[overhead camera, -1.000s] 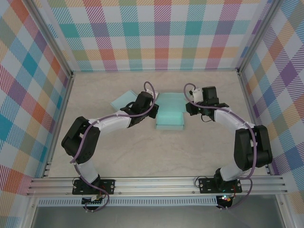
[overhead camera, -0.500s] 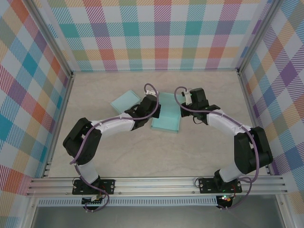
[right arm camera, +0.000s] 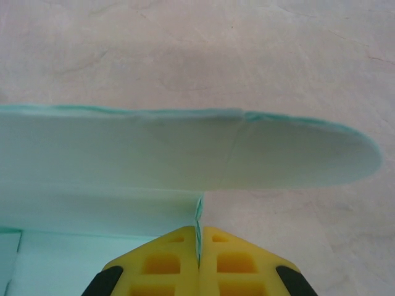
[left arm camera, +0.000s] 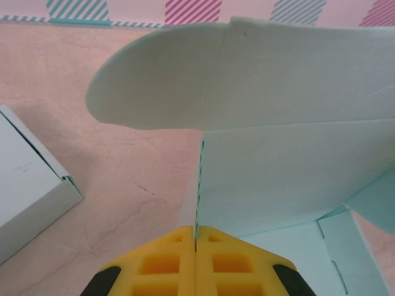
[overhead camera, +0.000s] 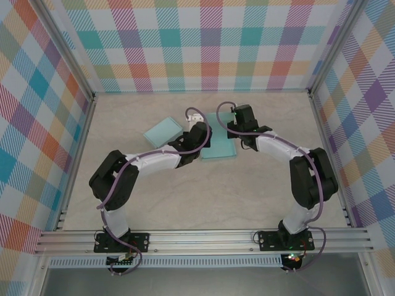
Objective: Fold the paper box
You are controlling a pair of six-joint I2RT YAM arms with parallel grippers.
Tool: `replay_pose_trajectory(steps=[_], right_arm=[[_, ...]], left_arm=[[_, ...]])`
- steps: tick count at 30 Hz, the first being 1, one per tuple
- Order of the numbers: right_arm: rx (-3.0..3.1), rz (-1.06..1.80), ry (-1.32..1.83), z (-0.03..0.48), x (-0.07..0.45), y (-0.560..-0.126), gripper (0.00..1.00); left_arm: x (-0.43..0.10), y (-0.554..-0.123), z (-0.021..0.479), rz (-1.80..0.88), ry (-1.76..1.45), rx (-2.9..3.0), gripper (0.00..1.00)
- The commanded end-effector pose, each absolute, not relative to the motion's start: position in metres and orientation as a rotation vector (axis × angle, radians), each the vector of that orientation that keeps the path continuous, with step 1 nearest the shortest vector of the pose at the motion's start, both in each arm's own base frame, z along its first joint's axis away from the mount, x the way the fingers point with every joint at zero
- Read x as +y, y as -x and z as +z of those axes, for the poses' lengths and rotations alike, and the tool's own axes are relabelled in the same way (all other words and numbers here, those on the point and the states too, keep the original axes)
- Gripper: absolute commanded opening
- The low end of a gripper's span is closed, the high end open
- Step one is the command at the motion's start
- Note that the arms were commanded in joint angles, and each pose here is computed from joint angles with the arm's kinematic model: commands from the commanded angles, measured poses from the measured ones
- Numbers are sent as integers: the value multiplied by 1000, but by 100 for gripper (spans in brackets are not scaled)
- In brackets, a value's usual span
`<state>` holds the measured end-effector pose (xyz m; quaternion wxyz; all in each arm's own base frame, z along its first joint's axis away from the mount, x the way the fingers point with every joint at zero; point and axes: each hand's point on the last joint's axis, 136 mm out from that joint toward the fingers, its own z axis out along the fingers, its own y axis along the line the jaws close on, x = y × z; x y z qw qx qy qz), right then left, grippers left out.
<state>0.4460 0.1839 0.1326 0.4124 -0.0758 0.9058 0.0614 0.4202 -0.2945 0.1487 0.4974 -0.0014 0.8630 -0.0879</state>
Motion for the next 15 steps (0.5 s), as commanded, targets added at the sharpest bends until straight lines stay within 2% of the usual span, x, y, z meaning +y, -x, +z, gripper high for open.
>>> replay_pose_trajectory(steps=[1,15], right_arm=[[2219,186,168,145,206,-452,3],[2215,231,93,114,219,-405,4]], left_arm=[[-310,-425,161,-314,111,2029,6],[-298,-398,120,-276,216,2048,7]])
